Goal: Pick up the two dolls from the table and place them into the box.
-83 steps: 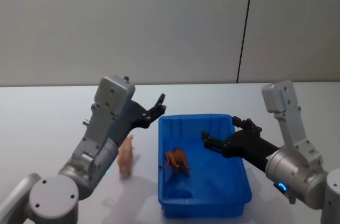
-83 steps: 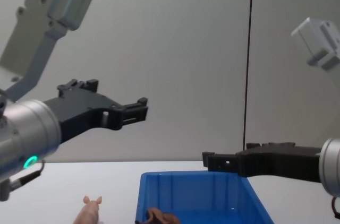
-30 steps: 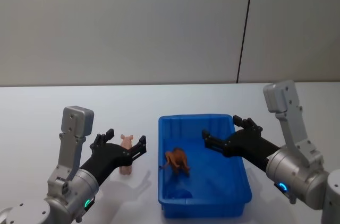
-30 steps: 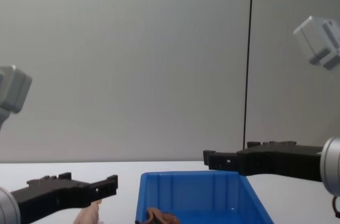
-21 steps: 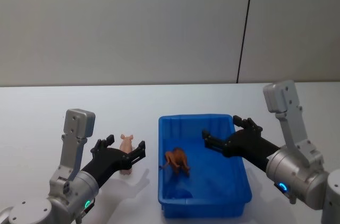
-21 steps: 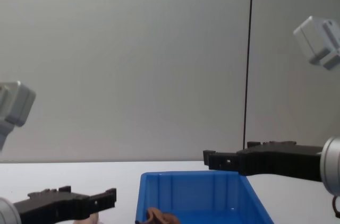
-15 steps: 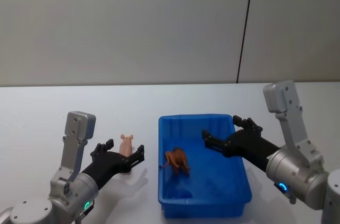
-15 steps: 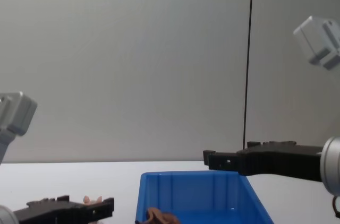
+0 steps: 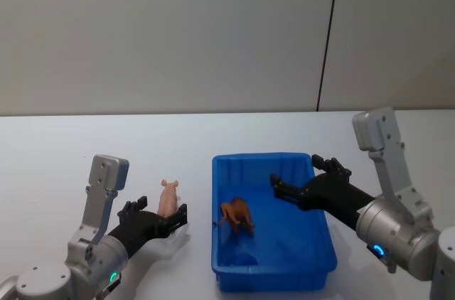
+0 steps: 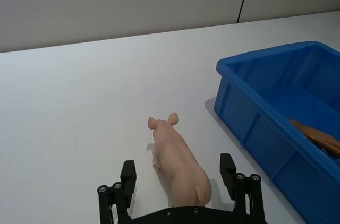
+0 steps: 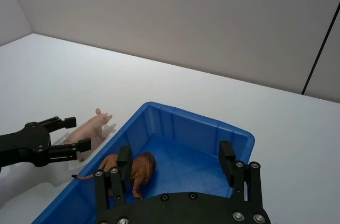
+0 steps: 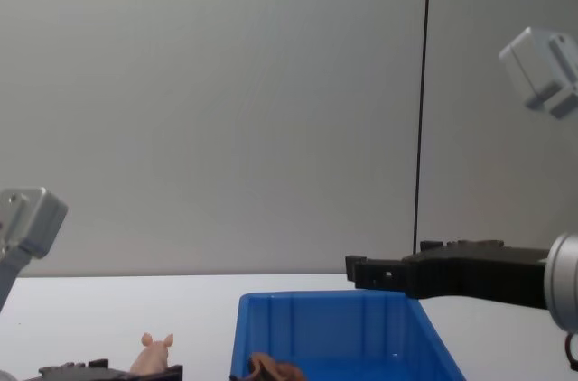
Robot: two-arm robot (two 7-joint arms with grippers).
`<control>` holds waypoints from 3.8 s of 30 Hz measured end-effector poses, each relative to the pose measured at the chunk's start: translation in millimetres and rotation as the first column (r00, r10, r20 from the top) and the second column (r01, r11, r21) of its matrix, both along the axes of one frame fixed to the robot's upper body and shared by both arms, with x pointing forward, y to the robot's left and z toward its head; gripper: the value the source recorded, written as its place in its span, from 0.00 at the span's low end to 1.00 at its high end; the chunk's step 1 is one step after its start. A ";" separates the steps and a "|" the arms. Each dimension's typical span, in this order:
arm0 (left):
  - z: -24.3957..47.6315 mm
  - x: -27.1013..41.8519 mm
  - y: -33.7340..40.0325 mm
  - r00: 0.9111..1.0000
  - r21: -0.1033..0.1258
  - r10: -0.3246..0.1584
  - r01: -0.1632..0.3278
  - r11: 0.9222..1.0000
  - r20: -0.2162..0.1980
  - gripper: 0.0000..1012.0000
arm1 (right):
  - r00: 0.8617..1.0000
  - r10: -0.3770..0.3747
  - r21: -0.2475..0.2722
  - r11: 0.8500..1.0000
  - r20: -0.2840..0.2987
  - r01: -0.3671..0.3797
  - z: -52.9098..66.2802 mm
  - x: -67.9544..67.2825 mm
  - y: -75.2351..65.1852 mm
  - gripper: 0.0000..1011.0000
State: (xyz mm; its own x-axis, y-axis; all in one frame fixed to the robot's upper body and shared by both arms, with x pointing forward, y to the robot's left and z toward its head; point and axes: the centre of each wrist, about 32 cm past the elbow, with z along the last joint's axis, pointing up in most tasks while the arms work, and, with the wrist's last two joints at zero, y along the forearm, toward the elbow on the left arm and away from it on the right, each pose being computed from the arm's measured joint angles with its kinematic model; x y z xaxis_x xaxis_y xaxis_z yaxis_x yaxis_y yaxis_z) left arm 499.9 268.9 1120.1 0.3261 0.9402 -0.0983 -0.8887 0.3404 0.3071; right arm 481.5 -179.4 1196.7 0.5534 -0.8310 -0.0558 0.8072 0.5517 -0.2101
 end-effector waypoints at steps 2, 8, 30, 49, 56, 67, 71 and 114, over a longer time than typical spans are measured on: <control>-1.3 1.9 0.9 1.000 0.005 -0.001 0.001 1.000 -0.006 0.99 | 1.000 0.000 0.000 1.000 0.000 0.000 0.0 0.0 0.0 0.99; -3.9 6.6 3.0 1.000 0.019 -0.003 0.003 1.000 -0.018 0.98 | 1.000 0.000 0.000 1.000 0.000 0.000 0.0 0.0 0.0 0.99; -5.6 18.0 6.9 1.000 0.054 -0.013 0.014 0.998 -0.019 0.39 | 1.000 0.000 0.000 1.000 0.000 0.000 0.0 0.0 0.0 0.99; 13.6 27.9 12.3 0.993 0.060 -0.064 0.058 0.997 0.101 0.39 | 1.000 0.000 0.000 1.000 0.000 0.000 0.0 0.0 0.0 0.99; 34.2 37.0 14.6 0.973 0.065 -0.126 0.115 0.991 0.194 0.39 | 1.000 0.000 0.000 1.000 0.000 0.000 0.0 0.0 0.0 0.99; 56.8 55.2 10.9 0.929 0.072 -0.241 0.230 0.970 0.280 0.39 | 1.000 0.000 0.000 1.000 0.000 0.000 0.0 0.0 0.0 0.99; 60.3 62.7 6.1 0.911 0.072 -0.287 0.278 0.958 0.295 0.39 | 1.000 0.000 0.000 1.000 0.000 0.000 0.0 0.0 0.0 0.99; 47.9 97.3 -30.7 0.807 0.050 -0.528 0.536 0.843 0.263 0.80 | 1.000 0.000 0.000 1.000 0.000 0.000 0.0 0.0 0.0 0.99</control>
